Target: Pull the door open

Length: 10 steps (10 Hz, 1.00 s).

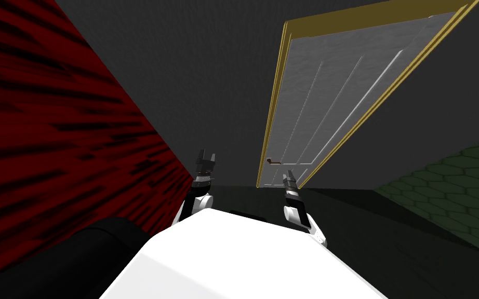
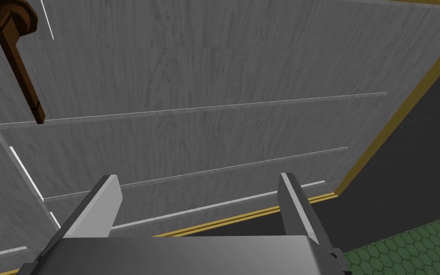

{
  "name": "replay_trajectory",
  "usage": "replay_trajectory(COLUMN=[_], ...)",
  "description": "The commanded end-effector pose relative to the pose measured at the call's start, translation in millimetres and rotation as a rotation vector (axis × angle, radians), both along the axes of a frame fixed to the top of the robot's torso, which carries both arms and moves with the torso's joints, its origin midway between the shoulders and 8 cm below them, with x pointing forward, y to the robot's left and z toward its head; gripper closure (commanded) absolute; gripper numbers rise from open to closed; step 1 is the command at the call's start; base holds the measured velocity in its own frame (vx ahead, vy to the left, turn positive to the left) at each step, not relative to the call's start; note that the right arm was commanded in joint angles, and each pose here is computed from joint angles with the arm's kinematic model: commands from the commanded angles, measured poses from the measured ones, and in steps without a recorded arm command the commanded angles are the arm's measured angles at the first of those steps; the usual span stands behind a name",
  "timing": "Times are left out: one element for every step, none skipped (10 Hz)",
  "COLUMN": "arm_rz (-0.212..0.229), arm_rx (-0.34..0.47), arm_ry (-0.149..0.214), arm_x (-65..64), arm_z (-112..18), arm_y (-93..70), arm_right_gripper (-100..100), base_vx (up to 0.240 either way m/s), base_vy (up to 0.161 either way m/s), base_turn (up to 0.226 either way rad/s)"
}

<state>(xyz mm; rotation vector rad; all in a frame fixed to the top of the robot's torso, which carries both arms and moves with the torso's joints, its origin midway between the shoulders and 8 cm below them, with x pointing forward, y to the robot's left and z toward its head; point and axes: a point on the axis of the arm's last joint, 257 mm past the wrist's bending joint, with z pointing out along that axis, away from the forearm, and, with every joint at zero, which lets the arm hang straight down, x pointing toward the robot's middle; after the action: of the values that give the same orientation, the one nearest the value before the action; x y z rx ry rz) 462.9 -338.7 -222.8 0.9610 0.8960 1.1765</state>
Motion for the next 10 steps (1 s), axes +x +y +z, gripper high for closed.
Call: replay_trajectory(arm_rz=[-0.002,-0.005,-0.006,-0.01,-0.01,-0.014,-0.014,-0.018,-0.02,-0.023], arm_rx=[0.009,0.012,0.019,0.021,0.028,0.031,0.031,0.038,0.04,0.047], arm_ry=[0.01,0.033,0.036,0.055,0.054,0.077,0.077,0.086,0.098,0.105], arm_x=[3.3,2.1,5.1,3.8,7.0,5.1,5.1,7.1,5.9,7.8], arm_z=[-8.2,-18.9,-22.7,-31.7,-33.4,-44.2,-44.2,-50.6,-56.1,-61.4], arm_y=[-5.9,-7.4,-10.5,-11.7,-14.6,-16.1,-16.1,-19.8,-20.5,-24.0], arm_right_gripper=[-100,-100,-100,-100,-100,-100,-100,-100,-100,-100], base_vx=[0.015,0.017,0.023,0.016,0.023,0.014,-0.001,0.009,0.009,0.008], base_vy=[-0.055,-0.053,-0.067,-0.063,-0.062,-0.054,-0.023,-0.033,-0.044,-0.054], base_turn=[0.145,0.06,0.131,0.075,0.137,0.069,-0.012,0.134,0.084,0.128])
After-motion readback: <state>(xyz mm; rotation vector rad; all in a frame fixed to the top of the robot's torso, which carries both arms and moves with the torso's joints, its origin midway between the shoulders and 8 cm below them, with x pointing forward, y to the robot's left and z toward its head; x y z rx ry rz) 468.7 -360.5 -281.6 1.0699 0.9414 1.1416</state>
